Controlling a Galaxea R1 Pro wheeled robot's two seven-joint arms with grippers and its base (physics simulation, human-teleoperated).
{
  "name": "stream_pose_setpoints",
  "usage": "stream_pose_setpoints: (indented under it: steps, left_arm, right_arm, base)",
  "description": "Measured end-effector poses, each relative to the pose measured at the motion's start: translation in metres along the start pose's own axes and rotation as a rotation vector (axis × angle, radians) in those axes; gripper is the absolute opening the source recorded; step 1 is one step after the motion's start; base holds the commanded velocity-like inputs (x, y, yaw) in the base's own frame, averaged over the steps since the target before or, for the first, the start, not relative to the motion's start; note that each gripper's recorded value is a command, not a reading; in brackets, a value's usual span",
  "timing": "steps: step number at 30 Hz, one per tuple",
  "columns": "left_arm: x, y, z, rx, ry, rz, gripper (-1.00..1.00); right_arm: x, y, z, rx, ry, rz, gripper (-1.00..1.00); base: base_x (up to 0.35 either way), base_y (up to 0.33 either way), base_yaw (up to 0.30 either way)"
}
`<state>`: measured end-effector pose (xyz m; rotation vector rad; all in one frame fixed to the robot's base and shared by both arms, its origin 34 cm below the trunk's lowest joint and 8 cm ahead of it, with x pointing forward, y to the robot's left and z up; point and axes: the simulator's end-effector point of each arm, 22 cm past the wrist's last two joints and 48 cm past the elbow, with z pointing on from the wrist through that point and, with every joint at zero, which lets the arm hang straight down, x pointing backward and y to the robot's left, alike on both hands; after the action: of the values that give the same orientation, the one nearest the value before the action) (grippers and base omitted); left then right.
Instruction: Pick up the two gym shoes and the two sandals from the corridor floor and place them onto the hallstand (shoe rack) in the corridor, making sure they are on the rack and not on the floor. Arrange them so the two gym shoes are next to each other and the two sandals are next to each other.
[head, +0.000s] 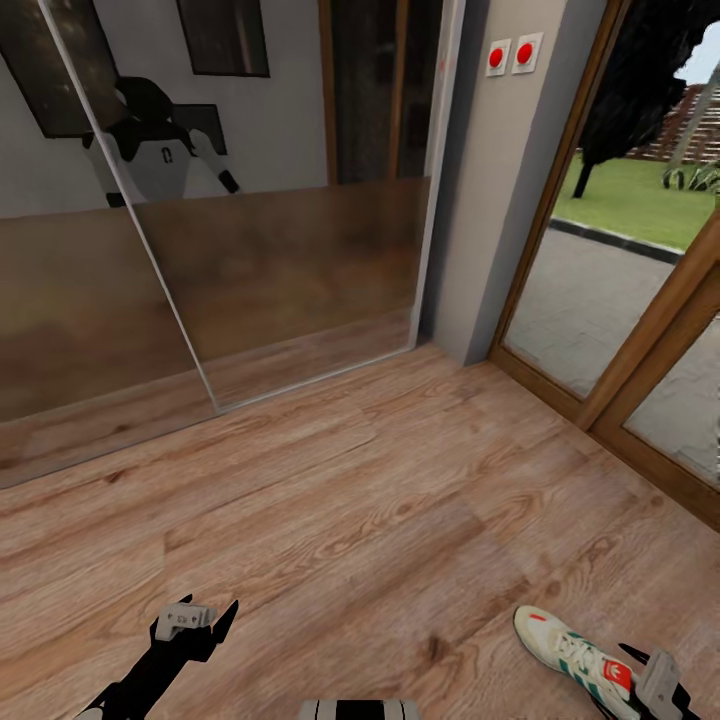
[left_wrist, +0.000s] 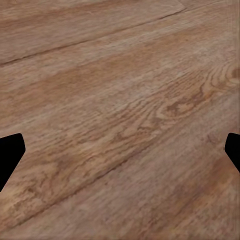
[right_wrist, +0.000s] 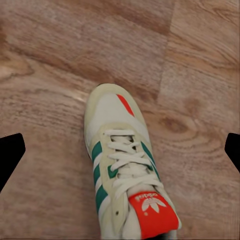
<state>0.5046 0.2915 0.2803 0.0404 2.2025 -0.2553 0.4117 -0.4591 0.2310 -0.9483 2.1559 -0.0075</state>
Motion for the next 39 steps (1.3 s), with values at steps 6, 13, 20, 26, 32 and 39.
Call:
stream_pose_setpoints:
  steps: [6,13,20,26,32,39]
  left_arm:
    - [0.0000,0.0000,0.0000,0.000,0.000,0.000,1.00]
    - [0.0000,0.0001,0.0000,0.000,0.000,0.000,1.00]
    - [0.0000,0.0000,0.0000,0.000,0.000,0.000,1.00]
    - [0.0000,-0.0001,0.0000,0.000,0.000,0.000,1.00]
    - [0.0000,-0.0001,0.0000,0.000,0.000,0.000,1.00]
    - [0.0001,0.0000,0.0000,0.000,0.000,0.000,1.00]
  right_arm:
    - [-0.0002,-0.0003,0.0002,0.003,-0.001,0.002,1.00]
    - [-0.0003,-0.0005,0.0003,0.004,-0.001,0.003,1.00]
    - [-0.0004,-0.0006,0.0004,0.005,-0.001,0.003,1.00]
    - [-0.0005,-0.0006,0.0004,0.005,-0.001,0.003,1.00]
    - [-0.0005,-0.0006,0.0004,0.005,-0.001,0.003,1.00]
    - [-0.0006,-0.0012,0.0004,0.006,-0.002,0.003,1.00]
  base:
    - [0.000,0.000,-0.202]
    - [0.000,0.000,-0.225]
    - [0.000,0.000,-0.115]
    - [0.000,0.000,-0.050]
    - [0.000,0.000,-0.023]
    - [0.000,0.000,-0.008]
